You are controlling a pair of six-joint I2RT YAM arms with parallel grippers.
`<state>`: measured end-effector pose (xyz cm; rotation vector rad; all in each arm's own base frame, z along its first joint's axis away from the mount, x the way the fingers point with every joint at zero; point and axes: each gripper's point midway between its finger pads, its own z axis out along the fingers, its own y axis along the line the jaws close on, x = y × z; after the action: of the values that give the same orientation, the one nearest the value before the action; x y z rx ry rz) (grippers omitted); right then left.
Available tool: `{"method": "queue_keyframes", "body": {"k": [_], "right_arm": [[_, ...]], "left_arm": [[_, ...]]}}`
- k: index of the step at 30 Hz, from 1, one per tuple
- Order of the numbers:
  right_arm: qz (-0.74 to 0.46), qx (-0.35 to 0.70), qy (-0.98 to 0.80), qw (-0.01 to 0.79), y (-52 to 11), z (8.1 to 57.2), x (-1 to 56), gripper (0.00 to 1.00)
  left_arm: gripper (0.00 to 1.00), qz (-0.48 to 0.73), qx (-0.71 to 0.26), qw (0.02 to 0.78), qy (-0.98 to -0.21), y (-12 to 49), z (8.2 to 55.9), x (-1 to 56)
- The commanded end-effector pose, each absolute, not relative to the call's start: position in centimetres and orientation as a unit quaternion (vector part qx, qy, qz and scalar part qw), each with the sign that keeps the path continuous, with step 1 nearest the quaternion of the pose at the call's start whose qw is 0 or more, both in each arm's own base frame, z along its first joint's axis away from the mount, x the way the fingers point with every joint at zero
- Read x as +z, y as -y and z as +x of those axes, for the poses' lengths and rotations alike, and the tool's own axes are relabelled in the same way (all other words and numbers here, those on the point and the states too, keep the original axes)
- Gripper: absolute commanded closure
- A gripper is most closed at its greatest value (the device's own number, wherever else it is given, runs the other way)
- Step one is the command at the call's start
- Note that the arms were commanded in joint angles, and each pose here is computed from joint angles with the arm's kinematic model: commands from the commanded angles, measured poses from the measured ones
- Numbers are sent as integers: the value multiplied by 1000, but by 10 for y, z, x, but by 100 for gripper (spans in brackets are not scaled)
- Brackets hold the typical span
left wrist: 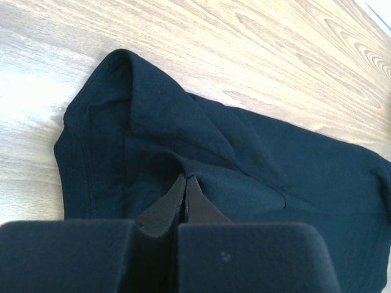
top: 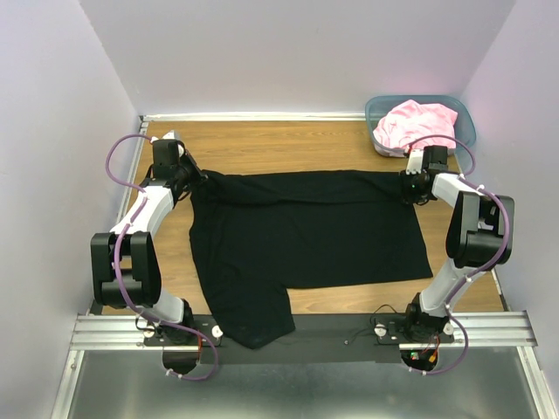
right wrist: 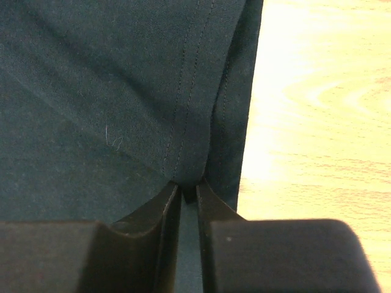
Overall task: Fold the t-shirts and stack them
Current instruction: Fold the tshirt
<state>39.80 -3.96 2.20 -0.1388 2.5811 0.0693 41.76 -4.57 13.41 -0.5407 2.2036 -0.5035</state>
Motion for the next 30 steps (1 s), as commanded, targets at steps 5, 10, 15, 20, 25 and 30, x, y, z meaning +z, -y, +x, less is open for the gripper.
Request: {"method": "queue_keyframes", "body": {"k": [5,10,15,20,25,30], "right_arm": [[-45,35,-953,297,36,410,37,89],[-11,63,-943,326,40,425,65,99],[70,145,-923,349,51,442,96,99],[117,219,-895,370,50,479,139,99],[162,284,-877,352,40,507,152,99],[182,331,-868,322,31,520,143,99]], "left_arm": [[100,-198,-194,416,-866,45,423,154],[100,-208,-181,430,-860,31,428,167],[100,-239,-176,440,-847,4,436,178],[100,-246,-175,461,-835,-10,454,203],[100,-248,-185,462,-831,-12,472,212],[100,-241,-203,456,-833,-7,489,217]]}}
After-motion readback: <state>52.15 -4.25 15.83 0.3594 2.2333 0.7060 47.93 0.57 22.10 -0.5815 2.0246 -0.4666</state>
